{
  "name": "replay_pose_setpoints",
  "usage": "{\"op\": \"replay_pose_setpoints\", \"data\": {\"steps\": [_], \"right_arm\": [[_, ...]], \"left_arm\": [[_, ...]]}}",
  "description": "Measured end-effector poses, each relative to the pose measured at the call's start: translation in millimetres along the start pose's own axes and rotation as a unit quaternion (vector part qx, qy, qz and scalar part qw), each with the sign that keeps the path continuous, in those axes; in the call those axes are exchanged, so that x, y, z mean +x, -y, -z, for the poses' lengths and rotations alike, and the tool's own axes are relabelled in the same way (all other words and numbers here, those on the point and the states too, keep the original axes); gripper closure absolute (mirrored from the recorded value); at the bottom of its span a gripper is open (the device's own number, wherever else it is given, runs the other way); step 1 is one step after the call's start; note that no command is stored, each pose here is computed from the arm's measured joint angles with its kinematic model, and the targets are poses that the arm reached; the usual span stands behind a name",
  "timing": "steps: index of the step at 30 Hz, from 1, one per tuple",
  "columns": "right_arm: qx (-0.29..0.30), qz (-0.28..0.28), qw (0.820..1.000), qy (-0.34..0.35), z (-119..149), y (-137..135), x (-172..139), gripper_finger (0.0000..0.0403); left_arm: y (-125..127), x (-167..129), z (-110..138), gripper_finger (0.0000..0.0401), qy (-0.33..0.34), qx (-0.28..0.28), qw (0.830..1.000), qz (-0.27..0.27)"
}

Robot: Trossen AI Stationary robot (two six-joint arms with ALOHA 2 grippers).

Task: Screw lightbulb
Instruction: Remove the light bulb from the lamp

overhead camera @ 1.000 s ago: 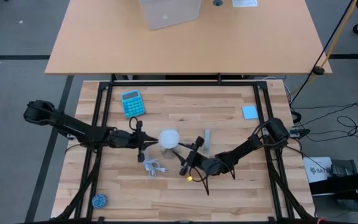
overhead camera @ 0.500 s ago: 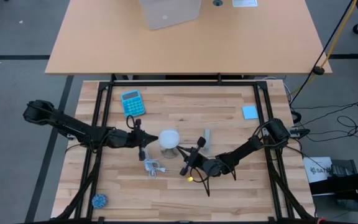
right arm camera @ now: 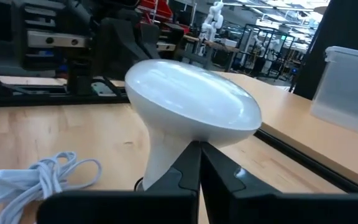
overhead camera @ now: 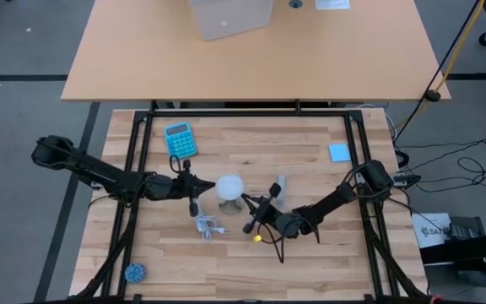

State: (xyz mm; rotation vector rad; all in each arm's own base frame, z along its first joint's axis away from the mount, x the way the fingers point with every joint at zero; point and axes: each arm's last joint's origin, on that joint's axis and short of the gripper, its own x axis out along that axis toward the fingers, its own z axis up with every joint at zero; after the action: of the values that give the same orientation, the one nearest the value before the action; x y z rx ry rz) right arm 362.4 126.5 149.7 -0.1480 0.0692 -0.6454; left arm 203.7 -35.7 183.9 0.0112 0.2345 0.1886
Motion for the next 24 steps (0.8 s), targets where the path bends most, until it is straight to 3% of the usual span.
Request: {"op": "replay_pose_setpoints", "data": {"steps": [18,24], "right_arm": [[-0.003,0.023,1.000,-0.006,2,13,19,0.0403],[-0.022,0.029,0.999,-0.015,5,15,21,0.0403]], "left_arm": [[6,-1,1,0.0401,-0.007,0.006,0.994,0.109],[6,-1,9,0.0401,-0.051,0.011,0.993,0.109]]}}
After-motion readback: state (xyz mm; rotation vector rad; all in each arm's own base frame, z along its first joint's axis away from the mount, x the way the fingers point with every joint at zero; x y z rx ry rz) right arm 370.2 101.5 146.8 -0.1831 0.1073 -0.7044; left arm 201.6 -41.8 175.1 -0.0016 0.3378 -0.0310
